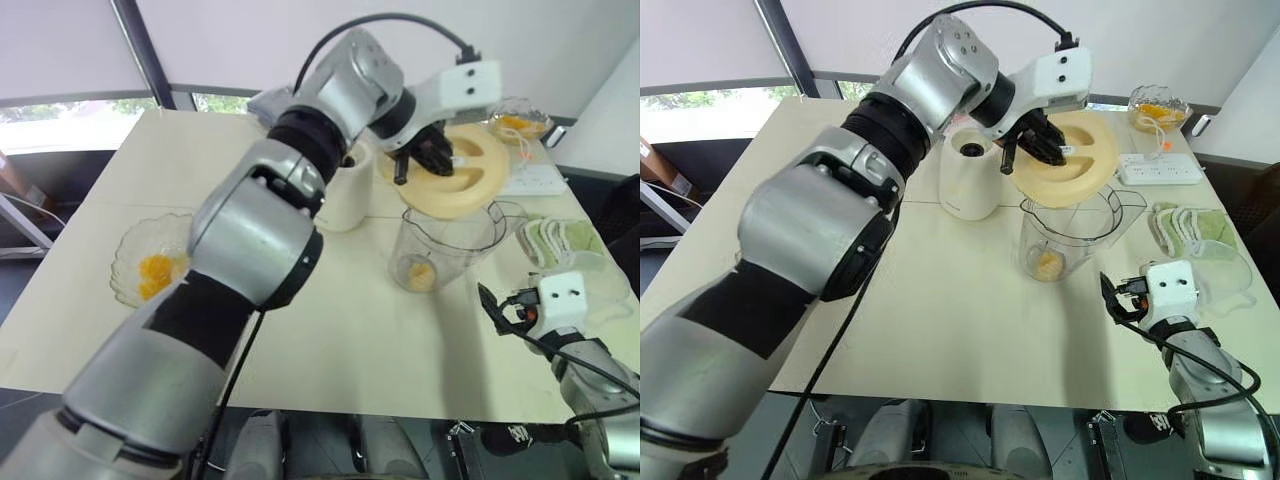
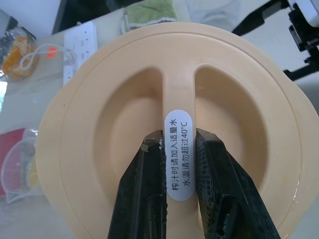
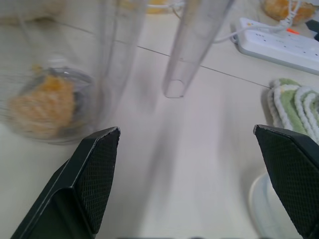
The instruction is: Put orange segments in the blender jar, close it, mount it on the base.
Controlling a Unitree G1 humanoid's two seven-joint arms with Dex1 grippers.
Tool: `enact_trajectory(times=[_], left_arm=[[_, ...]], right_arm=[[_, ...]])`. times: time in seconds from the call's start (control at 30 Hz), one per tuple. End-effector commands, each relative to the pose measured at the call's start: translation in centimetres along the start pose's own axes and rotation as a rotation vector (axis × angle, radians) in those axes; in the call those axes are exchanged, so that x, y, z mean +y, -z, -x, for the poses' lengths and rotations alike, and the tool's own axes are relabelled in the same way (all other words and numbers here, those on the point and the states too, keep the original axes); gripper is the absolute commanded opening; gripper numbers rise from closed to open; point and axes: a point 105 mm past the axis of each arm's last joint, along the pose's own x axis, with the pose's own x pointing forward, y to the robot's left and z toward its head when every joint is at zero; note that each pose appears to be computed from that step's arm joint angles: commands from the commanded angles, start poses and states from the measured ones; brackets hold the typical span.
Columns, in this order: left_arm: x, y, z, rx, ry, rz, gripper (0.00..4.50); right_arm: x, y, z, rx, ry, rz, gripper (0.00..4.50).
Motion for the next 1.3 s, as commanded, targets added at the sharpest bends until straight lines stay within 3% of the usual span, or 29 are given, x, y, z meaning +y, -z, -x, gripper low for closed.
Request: enact_trajectory(times=[0.03,0.8,1.3], left_arm=[[0.2,-0.9,0.2,-0.012,-0.016,-0.032,0.24],[0.4,0.2,0.1,0.021,-0.037,-0.031,0.24],[0.4,0.5,0.1,0.030,-0.040,-0.040,0.24]], right_arm=[[-1.7,-1.1,-0.5,-0.058,0.067,0.018,4.50],[-2.0,-3.0,-5.2,-0.130,0.051,-0.026,4.50],[-1.3,-3.3,-6.0,-0.152,0.002,-0.058,4.50]])
